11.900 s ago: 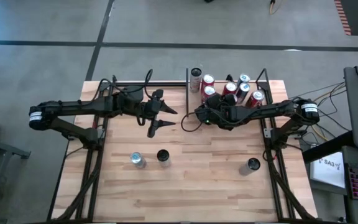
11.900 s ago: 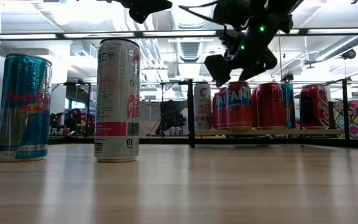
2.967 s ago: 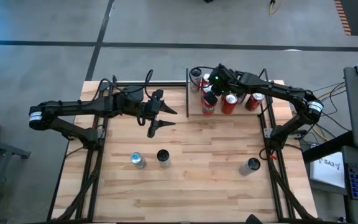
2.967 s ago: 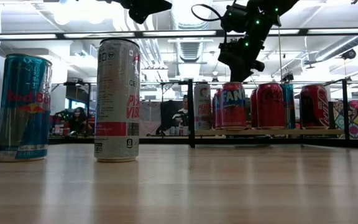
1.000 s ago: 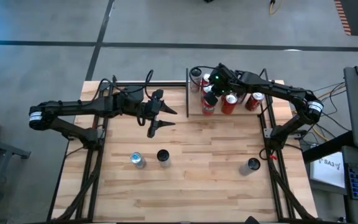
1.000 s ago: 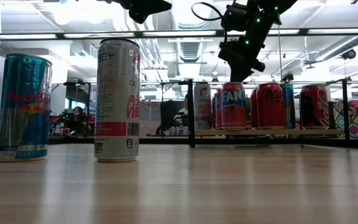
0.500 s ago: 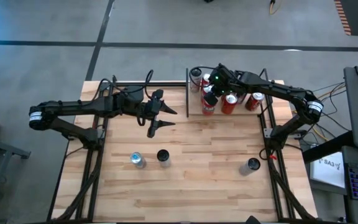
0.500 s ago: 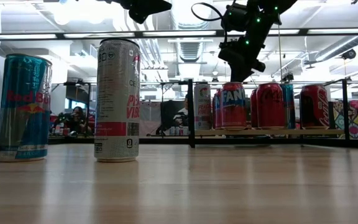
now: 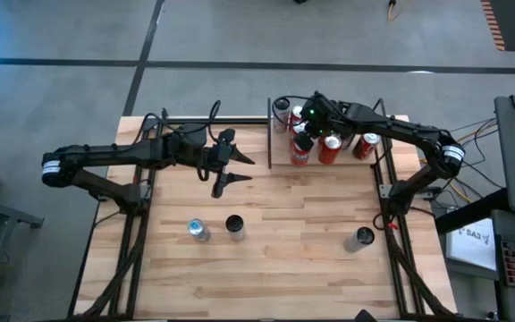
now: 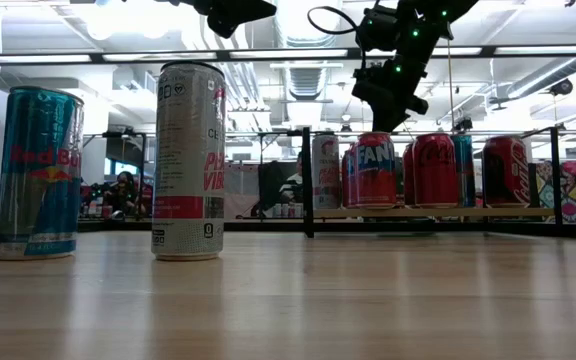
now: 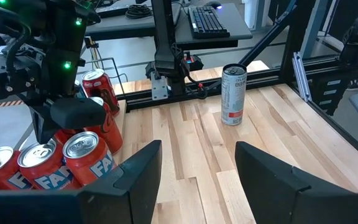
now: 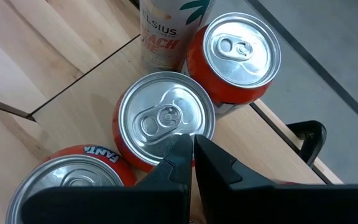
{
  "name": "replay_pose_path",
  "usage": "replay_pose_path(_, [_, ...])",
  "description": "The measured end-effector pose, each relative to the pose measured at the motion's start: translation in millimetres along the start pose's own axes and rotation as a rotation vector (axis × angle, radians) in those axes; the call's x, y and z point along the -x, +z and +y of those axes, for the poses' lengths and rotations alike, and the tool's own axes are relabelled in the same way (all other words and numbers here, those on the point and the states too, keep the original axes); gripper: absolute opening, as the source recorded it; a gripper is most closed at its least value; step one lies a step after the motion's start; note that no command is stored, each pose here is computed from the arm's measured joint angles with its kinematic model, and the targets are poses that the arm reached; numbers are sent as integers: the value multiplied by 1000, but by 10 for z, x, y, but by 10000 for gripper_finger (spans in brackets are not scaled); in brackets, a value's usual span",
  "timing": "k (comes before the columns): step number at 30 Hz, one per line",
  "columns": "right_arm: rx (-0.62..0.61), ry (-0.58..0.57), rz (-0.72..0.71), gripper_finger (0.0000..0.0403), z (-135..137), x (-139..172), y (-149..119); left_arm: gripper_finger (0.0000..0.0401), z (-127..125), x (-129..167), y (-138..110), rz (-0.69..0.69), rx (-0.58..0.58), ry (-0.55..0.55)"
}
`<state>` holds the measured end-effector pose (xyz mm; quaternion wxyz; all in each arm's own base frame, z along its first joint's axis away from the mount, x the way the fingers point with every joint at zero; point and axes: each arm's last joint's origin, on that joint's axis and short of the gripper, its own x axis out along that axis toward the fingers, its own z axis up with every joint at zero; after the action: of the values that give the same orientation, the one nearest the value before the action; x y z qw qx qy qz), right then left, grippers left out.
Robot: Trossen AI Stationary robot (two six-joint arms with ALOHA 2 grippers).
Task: Place canned beverage on shelf
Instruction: Adjust the orange soda cans on the shelf
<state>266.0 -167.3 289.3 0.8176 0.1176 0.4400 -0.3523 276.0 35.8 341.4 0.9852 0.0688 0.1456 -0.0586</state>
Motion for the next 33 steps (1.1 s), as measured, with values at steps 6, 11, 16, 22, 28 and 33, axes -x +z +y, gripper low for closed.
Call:
replay_pose_path(6, [12, 11, -19, 9, 7, 65, 32, 190, 0, 0, 0, 0, 0, 0])
replay_pose_path(11, [5, 35, -65, 9, 11, 257, 104, 190, 0, 0, 1, -1, 0, 0])
replay_pose_path(16, [10, 145, -60, 9, 95, 418, 100, 190, 1, 0, 2, -2, 0, 1])
replay_pose_path(22, [29, 252, -28, 9, 307, 505, 31, 190, 0, 0, 3, -2, 1, 0])
replay_pose_path(28, [61, 293, 31, 9, 524, 586, -81, 190, 0, 0, 1, -1, 3, 0])
replay_pose_path(33, [92, 331, 109, 9, 665, 645, -197, 190, 0, 0, 1, -1, 4, 0])
